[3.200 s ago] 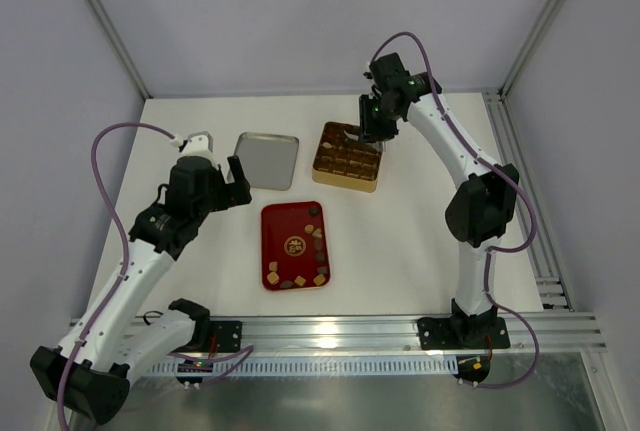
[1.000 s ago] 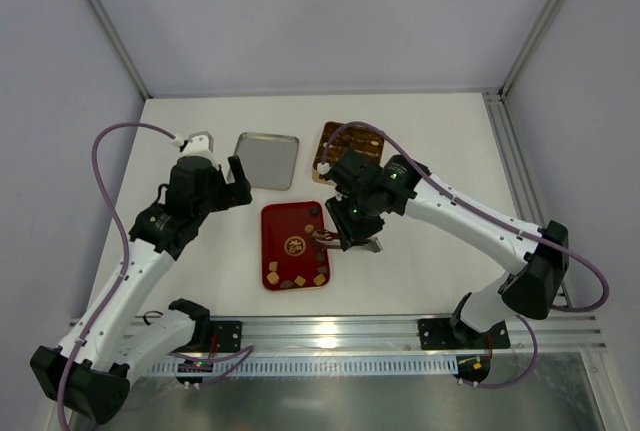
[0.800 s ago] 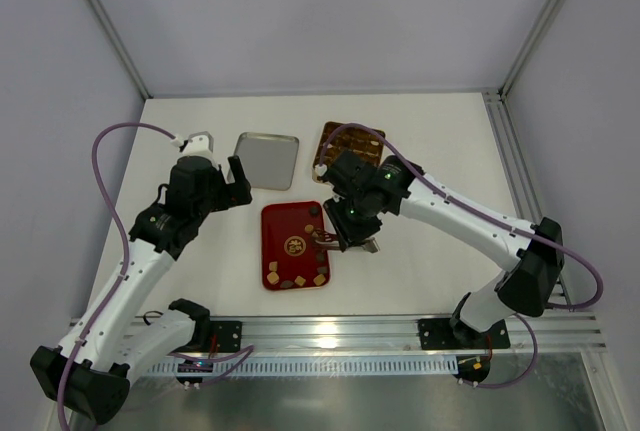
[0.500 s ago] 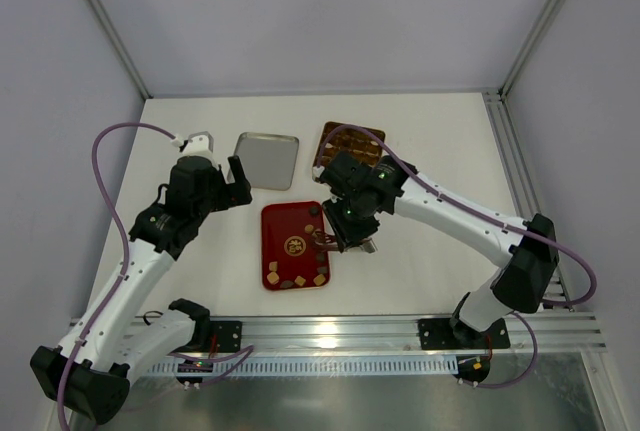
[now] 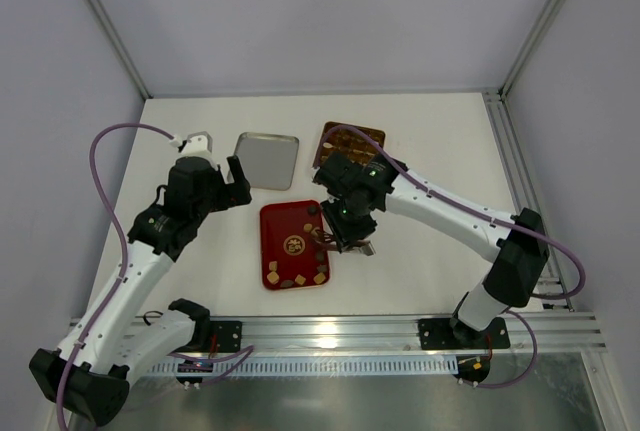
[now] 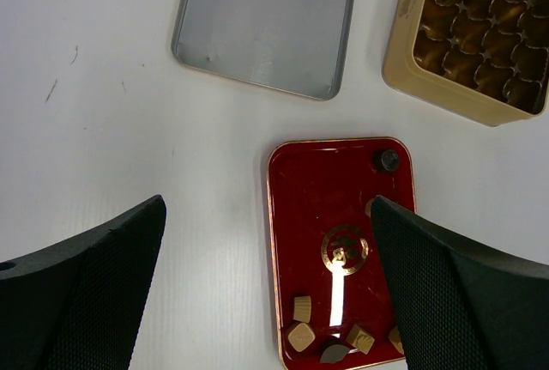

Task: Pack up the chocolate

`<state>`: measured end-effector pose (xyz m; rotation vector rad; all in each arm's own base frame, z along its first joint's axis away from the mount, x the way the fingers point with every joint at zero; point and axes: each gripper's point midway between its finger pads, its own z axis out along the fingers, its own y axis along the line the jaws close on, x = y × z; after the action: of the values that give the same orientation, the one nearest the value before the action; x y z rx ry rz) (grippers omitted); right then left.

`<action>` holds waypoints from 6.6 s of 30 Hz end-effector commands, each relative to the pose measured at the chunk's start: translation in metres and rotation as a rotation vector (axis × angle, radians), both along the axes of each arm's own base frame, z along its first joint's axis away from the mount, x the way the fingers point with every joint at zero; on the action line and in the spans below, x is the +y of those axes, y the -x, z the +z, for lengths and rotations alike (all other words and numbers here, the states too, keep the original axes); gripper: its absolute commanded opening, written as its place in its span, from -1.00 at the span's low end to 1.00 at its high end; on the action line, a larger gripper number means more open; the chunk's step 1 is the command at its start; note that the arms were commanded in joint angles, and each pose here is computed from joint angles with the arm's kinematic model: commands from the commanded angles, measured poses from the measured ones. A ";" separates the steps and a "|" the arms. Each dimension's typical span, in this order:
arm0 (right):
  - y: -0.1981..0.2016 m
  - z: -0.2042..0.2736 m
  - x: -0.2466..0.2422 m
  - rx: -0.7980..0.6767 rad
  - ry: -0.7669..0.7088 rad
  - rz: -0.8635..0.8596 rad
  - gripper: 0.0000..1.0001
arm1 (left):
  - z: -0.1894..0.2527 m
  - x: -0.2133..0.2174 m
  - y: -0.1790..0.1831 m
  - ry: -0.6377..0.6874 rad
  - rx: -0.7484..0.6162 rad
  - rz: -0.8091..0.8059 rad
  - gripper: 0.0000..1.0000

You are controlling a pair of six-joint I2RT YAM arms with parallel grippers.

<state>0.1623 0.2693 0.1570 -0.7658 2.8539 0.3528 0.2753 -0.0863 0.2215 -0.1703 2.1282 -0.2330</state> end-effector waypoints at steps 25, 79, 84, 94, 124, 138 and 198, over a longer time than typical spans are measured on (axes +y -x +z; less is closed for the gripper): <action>-0.002 0.005 0.015 0.047 0.016 0.034 -0.21 | 0.021 -0.001 -0.001 0.030 -0.063 -0.002 0.99; -0.141 0.089 -0.019 -0.219 -0.181 -0.221 -0.33 | 0.019 0.000 -0.002 0.024 -0.056 0.004 0.99; -0.184 0.092 -0.037 -0.271 -0.205 -0.319 -0.34 | 0.016 -0.001 -0.003 0.023 -0.046 0.001 0.99; -0.255 0.082 -0.068 -0.309 -0.204 -0.455 -0.33 | 0.015 0.000 -0.003 0.019 -0.045 0.007 0.99; -0.247 0.053 -0.088 -0.275 -0.160 -0.480 -0.33 | 0.011 -0.001 -0.005 0.016 -0.031 0.006 0.99; -0.242 0.056 -0.089 -0.282 -0.166 -0.482 -0.27 | 0.011 -0.001 -0.005 0.018 -0.029 0.004 0.99; -0.275 -0.050 -0.277 -0.292 -0.015 -0.995 -0.02 | 0.015 -0.012 -0.003 0.065 -0.034 -0.044 0.99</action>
<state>0.4297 -0.0075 0.1162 0.5803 2.5702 0.0878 0.2731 -0.0963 0.2195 -0.1459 2.1488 -0.2968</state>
